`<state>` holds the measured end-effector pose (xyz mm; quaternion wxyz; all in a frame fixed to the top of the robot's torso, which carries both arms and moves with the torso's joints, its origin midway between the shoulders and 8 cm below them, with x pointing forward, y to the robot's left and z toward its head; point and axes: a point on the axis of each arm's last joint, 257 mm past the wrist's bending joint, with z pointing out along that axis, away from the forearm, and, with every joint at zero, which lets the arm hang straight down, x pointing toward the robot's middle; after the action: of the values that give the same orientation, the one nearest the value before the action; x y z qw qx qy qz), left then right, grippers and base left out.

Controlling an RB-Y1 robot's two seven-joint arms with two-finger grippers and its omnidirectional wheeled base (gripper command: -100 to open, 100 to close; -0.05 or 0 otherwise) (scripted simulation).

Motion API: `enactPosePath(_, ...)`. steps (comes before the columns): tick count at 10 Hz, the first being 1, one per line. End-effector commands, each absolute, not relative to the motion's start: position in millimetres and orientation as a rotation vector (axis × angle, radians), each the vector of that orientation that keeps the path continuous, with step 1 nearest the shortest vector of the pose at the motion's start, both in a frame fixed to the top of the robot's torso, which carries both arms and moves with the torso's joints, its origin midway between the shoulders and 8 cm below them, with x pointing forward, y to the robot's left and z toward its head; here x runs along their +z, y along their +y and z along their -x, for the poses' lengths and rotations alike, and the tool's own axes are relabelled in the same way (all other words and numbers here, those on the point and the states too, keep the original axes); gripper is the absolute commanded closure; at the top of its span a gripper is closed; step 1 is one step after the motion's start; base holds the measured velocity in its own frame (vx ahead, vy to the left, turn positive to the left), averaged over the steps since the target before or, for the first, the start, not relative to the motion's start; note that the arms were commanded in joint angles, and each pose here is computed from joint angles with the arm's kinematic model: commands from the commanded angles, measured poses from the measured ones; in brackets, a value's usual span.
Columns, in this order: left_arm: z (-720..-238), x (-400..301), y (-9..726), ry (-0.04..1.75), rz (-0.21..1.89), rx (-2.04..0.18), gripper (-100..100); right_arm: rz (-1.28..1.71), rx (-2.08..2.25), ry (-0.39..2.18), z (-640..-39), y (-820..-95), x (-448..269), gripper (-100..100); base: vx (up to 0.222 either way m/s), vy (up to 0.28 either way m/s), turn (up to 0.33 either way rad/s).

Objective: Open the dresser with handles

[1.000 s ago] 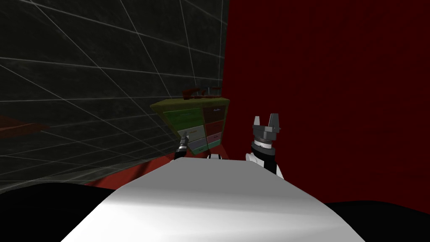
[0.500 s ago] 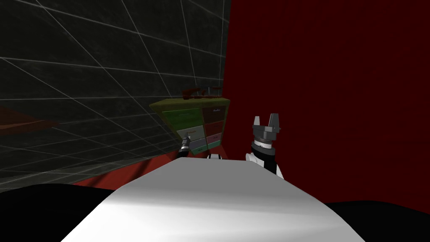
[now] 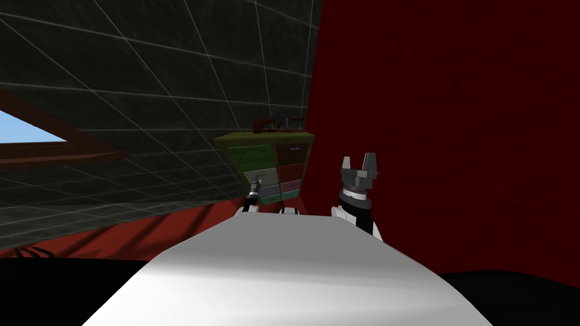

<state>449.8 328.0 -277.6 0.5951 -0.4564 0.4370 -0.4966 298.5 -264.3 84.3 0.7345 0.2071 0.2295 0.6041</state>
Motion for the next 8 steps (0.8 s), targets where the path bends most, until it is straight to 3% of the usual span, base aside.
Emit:
enactPosePath(1,-467.9,-278.9,318.8,1.044,1.038,-1.196,-100,-0.455,1.328,0.505,-298.6,-264.3,84.3,0,0.004,-0.044,0.252)
enactPosePath(8,-514.1,-277.9,301.3,1.102,1.001,-1.268,-100,-0.455,1.328,0.505,-298.5,-264.3,84.2,0,-0.006,-0.048,0.143)
